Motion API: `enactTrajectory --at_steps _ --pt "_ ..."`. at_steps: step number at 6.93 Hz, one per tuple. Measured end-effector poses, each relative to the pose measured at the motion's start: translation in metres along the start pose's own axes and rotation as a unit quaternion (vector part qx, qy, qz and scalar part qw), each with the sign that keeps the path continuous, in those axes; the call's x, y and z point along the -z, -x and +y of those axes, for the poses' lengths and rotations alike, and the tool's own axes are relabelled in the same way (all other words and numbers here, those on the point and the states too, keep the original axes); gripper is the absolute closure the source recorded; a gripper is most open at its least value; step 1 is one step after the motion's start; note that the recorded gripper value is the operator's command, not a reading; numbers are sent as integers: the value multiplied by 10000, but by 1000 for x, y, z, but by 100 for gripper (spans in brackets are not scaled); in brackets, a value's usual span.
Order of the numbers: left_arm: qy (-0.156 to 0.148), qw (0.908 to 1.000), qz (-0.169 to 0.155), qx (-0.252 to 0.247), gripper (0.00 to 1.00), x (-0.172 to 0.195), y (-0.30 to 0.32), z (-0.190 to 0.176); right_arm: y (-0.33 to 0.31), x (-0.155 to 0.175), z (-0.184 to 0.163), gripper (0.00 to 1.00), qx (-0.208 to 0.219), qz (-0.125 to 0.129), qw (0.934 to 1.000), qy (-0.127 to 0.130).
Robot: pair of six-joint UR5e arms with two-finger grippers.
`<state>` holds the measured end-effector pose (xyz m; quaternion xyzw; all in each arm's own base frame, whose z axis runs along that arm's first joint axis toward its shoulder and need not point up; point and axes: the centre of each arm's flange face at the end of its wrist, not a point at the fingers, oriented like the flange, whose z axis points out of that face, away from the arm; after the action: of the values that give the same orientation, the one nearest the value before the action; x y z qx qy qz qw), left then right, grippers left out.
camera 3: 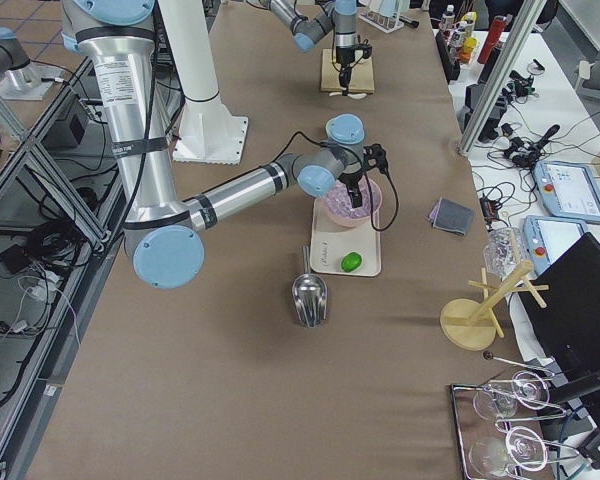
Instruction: Put spoon and ice into bowl
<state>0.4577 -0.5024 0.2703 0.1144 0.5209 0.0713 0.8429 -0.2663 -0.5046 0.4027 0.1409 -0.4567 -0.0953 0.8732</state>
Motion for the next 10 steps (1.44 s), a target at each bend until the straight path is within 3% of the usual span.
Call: enactTrajectory --at_steps 1,2,3,5,6,10 --pt "-42 9999 82 131 100 -17 -42 5 6 -8 0 2 38 33 10000 6" --pt "-77 9995 150 250 29 -26 -72 6 12 -15 -1 2 58 45 10000 21" --pt "-127 9993 156 310 2 -33 -88 5 18 -21 -2 2 59 44 10000 46" --pt "-295 9982 169 486 2 -33 -103 4 30 -34 -2 14 45 98 9999 43" --pt "-373 9976 185 553 2 -26 -102 2 35 -38 -2 29 26 114 9999 29" --pt "-595 9971 154 441 2 49 -11 25 56 -60 -18 32 -202 124 9997 42"
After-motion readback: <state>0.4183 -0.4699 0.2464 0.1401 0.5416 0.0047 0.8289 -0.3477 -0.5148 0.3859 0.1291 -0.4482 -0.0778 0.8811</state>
